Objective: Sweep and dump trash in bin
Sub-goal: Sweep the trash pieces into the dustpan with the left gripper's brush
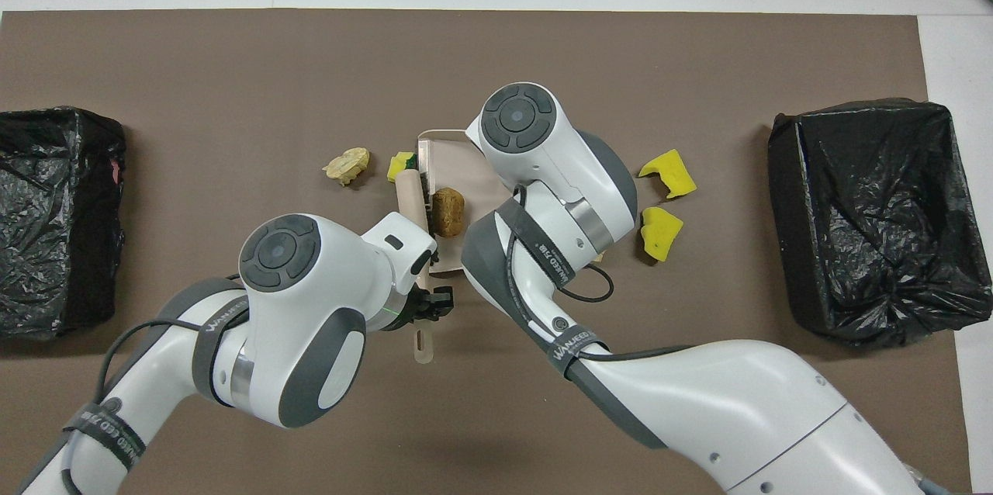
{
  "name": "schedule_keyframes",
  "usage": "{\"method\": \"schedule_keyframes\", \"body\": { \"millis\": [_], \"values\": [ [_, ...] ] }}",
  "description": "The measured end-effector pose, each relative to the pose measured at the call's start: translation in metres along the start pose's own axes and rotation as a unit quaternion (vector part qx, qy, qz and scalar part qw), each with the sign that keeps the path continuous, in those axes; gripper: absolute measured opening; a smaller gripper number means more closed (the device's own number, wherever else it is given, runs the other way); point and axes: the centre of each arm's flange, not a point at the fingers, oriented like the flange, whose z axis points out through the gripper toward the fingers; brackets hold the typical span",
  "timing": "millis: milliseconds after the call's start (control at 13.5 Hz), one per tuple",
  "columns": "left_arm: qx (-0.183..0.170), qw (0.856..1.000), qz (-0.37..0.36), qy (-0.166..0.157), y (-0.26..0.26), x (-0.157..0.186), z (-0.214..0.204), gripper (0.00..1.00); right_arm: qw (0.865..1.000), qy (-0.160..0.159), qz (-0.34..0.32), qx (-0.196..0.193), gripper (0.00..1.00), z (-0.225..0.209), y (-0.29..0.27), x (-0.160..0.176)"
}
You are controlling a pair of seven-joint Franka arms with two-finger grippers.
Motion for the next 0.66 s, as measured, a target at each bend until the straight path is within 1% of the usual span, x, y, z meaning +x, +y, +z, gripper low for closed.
{"method": "schedule_keyframes", "body": {
  "millis": [148, 369, 517, 665],
  "values": [
    [0.009, 1.000, 0.005, -0.024, -0.016, 0.008, -0.028, 0.26, 1.000, 0.000, 0.001, 0.000, 0.32, 0.000, 0.000, 0.000],
    [0.039, 0.998, 0.034, -0.042, -0.057, 0.027, -0.076, 0.26, 1.000, 0.001, 0.003, 0.001, 0.32, 0.000, 0.000, 0.000],
    [0.067, 0.995, 0.061, -0.034, -0.088, 0.041, -0.097, 0.26, 1.000, 0.001, 0.003, 0.001, 0.32, 0.000, 0.000, -0.001],
    [0.082, 0.993, 0.076, -0.029, -0.121, 0.060, -0.106, 0.26, 1.000, 0.001, 0.004, 0.001, 0.32, 0.000, 0.000, -0.001]
  ]
}}
